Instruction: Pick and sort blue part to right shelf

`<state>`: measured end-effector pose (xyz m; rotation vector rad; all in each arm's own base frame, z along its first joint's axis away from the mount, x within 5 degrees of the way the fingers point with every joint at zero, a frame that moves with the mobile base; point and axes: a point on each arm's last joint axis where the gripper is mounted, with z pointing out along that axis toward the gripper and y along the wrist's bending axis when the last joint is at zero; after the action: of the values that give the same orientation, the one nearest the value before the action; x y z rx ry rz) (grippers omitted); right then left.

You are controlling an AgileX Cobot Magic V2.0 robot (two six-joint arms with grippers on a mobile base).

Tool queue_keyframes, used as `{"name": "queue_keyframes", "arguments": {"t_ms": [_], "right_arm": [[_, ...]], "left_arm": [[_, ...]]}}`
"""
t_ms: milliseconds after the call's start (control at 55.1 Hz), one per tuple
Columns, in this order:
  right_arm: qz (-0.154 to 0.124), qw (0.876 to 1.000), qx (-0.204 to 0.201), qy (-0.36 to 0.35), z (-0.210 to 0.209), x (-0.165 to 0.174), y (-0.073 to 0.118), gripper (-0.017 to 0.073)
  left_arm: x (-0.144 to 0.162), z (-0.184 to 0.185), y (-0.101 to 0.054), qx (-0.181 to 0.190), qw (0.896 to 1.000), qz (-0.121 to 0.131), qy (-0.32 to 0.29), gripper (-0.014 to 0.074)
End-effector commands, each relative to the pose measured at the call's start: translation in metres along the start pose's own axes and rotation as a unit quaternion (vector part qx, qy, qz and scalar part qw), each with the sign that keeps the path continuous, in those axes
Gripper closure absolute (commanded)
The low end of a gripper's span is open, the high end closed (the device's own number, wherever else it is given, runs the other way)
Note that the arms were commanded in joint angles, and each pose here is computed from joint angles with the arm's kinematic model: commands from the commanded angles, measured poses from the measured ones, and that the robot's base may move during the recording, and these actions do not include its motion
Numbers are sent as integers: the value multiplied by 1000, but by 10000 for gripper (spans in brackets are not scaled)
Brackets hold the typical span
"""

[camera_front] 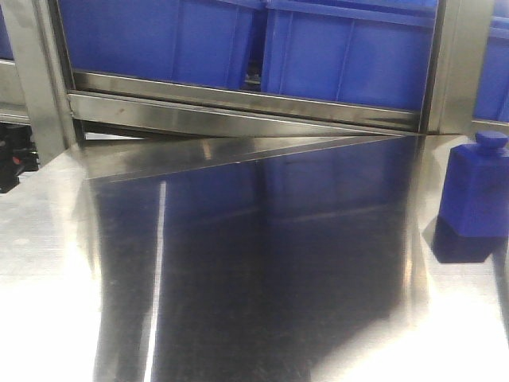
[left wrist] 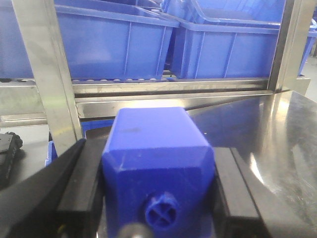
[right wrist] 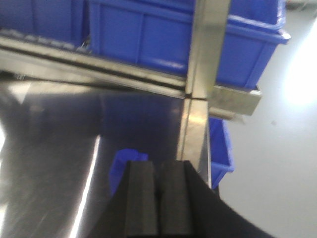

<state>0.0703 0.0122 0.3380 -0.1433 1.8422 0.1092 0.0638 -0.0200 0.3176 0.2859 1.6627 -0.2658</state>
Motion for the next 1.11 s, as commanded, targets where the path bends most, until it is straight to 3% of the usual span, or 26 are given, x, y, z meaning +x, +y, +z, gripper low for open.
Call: {"name": "queue_keyframes", "arguments": {"t_ms": [0, 200, 327, 563, 890, 999, 1090], "right_arm": [[-15, 1000, -23, 4, 6, -39, 3, 484], [-28, 989, -66, 129, 50, -71, 12, 169], [-24, 985, -69, 156, 75, -82, 14, 50], [10, 974, -70, 213, 112, -81, 17, 19], [30, 932, -66, 354, 180, -58, 20, 4], [32, 925, -65, 374, 198, -57, 20, -59], [36, 920, -64, 385, 213, -58, 21, -59]], "left_arm": [[-16, -2, -3, 19, 998, -10, -54, 241], [-16, -2, -3, 19, 998, -10, -52, 241], [-16, -6, -3, 20, 998, -11, -63, 241], [-10, -28, 0, 20, 994, -16, -108, 241], [-3, -36, 2, 19, 992, -18, -121, 241], [-4, -37, 2, 19, 992, -18, -123, 241], [-4, -37, 2, 20, 992, -18, -125, 241]]}}
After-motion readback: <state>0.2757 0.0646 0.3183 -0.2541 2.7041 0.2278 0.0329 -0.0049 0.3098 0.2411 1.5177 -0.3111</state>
